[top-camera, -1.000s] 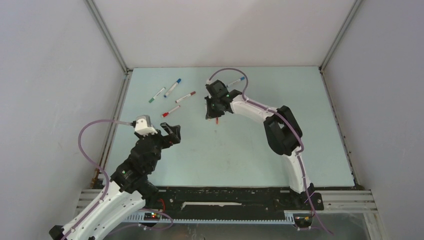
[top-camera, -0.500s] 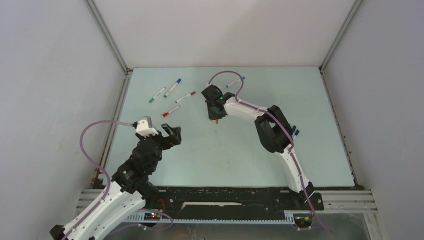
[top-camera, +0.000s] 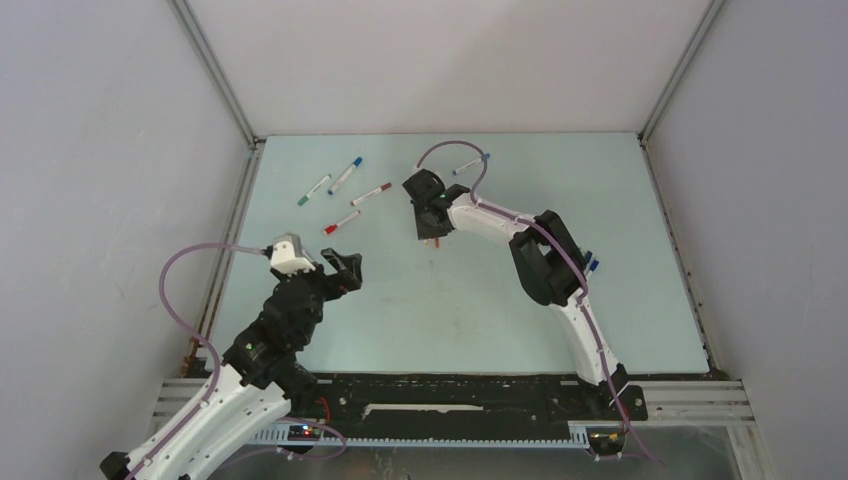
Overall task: Open the pen caps
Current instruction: Place the pen at the center of the board.
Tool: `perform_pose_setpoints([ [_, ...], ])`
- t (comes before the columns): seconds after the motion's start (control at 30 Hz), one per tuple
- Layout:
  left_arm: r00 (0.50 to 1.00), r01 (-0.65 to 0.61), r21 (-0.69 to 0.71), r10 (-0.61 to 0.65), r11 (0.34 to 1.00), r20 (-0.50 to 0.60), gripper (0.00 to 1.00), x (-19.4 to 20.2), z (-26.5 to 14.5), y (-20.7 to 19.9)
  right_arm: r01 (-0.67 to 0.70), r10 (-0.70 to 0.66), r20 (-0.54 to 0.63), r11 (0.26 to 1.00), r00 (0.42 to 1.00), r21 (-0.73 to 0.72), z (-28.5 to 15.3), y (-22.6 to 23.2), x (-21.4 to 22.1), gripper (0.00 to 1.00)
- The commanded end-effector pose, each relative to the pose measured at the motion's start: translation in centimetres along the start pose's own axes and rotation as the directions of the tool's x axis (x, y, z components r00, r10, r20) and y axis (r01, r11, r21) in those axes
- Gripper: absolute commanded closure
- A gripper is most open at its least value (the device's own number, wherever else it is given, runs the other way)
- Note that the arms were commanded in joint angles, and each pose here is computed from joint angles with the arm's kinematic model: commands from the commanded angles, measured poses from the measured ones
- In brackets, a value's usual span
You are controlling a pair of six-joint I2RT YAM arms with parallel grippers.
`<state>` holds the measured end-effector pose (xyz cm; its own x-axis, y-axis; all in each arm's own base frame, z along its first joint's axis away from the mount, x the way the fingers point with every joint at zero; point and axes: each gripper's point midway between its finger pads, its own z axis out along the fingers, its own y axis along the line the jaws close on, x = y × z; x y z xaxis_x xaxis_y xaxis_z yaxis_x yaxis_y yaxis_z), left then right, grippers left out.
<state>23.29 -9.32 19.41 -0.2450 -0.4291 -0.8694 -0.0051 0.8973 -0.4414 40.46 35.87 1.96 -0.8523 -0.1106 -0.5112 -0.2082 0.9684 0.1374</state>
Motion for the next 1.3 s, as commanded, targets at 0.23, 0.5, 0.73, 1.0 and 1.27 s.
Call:
perform_pose_setpoints([
  [0.23, 0.998, 0.05, 0.061, -0.051, 0.997, 0.029, 0.01, -1.6, -0.6, -1.4, 0.156, -0.121, 0.197, 0.972, 0.973, -0.174, -9.0, 3.8, -5.6, 0.7],
  [0.5, 0.995, 0.097, 0.17, -0.099, 0.981, 0.005, 0.0, -1.7, -1.0, -3.7, 0.641, -0.53, 0.393, 0.728, 0.751, -0.243, -19.8, 0.6, -2.6, 0.61],
  [0.73, 0.989, 0.137, 0.228, -0.122, 0.964, -0.078, 0.0, 0.0, -0.5, -5.4, 0.682, -0.529, 0.434, 0.504, 0.729, -0.53, -25.9, -7.4, 4.8, 0.28],
  [1.0, 0.982, 0.132, 0.27, -0.09, 0.954, -0.163, 0.0, 1.4, -0.1, -7.0, 0.551, -0.4, 0.391, 0.706, 0.829, -0.445, -24.3, -17.2, 6.0, 0.16],
  [1.27, 0.972, 0.15, 0.31, -0.083, 0.939, -0.219, 0.0, 2.7, -0.1, -7.9, 0.618, -0.573, 0.232, 0.724, 0.786, -0.308, -17.7, -26.0, 5.1, 0.18],
])
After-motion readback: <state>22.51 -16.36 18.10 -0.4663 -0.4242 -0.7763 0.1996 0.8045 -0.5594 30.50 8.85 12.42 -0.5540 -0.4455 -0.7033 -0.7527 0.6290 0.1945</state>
